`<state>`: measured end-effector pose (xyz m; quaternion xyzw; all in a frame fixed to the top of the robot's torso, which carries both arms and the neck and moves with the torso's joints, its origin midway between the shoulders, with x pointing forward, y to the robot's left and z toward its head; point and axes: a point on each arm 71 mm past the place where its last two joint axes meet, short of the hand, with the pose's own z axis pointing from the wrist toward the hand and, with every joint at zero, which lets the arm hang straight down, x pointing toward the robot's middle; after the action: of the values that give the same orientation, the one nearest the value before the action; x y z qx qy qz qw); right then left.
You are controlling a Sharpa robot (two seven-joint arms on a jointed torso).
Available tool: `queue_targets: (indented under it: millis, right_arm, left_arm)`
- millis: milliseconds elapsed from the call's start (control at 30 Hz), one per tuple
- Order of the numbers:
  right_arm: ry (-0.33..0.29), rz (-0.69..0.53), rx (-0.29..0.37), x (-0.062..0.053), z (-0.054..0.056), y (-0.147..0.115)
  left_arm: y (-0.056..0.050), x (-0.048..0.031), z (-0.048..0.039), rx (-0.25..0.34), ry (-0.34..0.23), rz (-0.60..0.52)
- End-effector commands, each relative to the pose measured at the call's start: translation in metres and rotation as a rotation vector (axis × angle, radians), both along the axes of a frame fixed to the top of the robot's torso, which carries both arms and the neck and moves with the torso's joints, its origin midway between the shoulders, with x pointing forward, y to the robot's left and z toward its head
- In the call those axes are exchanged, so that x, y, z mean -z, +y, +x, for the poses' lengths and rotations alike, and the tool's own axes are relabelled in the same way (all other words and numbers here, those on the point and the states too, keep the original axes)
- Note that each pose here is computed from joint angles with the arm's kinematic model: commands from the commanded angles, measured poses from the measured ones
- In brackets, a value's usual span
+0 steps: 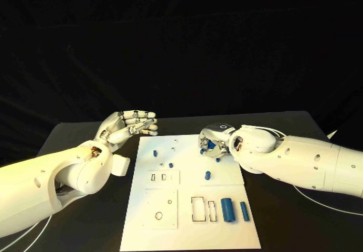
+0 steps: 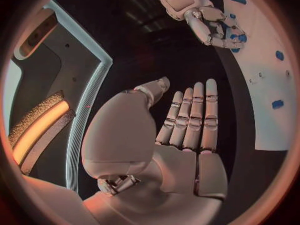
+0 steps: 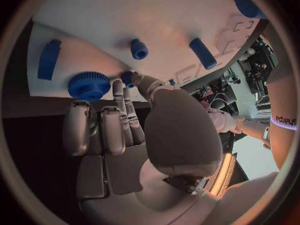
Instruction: Assemble the parts on the task board
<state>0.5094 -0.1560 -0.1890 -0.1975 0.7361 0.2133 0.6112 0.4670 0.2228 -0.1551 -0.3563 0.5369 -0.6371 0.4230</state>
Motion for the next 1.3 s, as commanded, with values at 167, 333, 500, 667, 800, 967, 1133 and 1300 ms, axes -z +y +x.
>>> queue_targets:
  millis: [167, 333, 500, 667, 800, 967, 1133, 1300]
  right_arm:
    - [0.0, -0.015, -0.014, 0.001, 0.0, 0.003]
    - [0.005, -0.033, -0.014, 0.003, 0.0, 0.005]
    - [-0.009, -0.026, -0.011, 0.002, 0.001, 0.006]
    - [-0.061, 0.02, 0.001, -0.003, 0.0, 0.008]
    - [-0.104, 0.067, 0.018, -0.008, -0.002, 0.01]
    - [-0.154, 0.122, 0.039, -0.015, -0.001, 0.017]
    - [-0.191, 0.168, 0.058, -0.019, 0.005, 0.03]
    - [-0.204, 0.185, 0.06, -0.019, 0.013, 0.042]
  left_arm:
    - [-0.001, -0.0011, 0.0003, 0.009, 0.004, -0.01]
    - [-0.001, -0.0012, 0.0014, 0.007, 0.008, -0.01]
    - [0.001, -0.0014, 0.0026, 0.001, 0.01, -0.007]
    - [0.002, -0.0014, 0.003, -0.003, 0.011, -0.006]
    - [0.003, -0.0013, 0.0034, -0.004, 0.012, -0.005]
    - [0.003, -0.0009, 0.0046, -0.005, 0.011, -0.005]
    - [0.002, -0.0018, 0.0043, 0.0, 0.004, -0.011]
    - [0.003, -0.0025, 0.0062, -0.009, 0.003, -0.014]
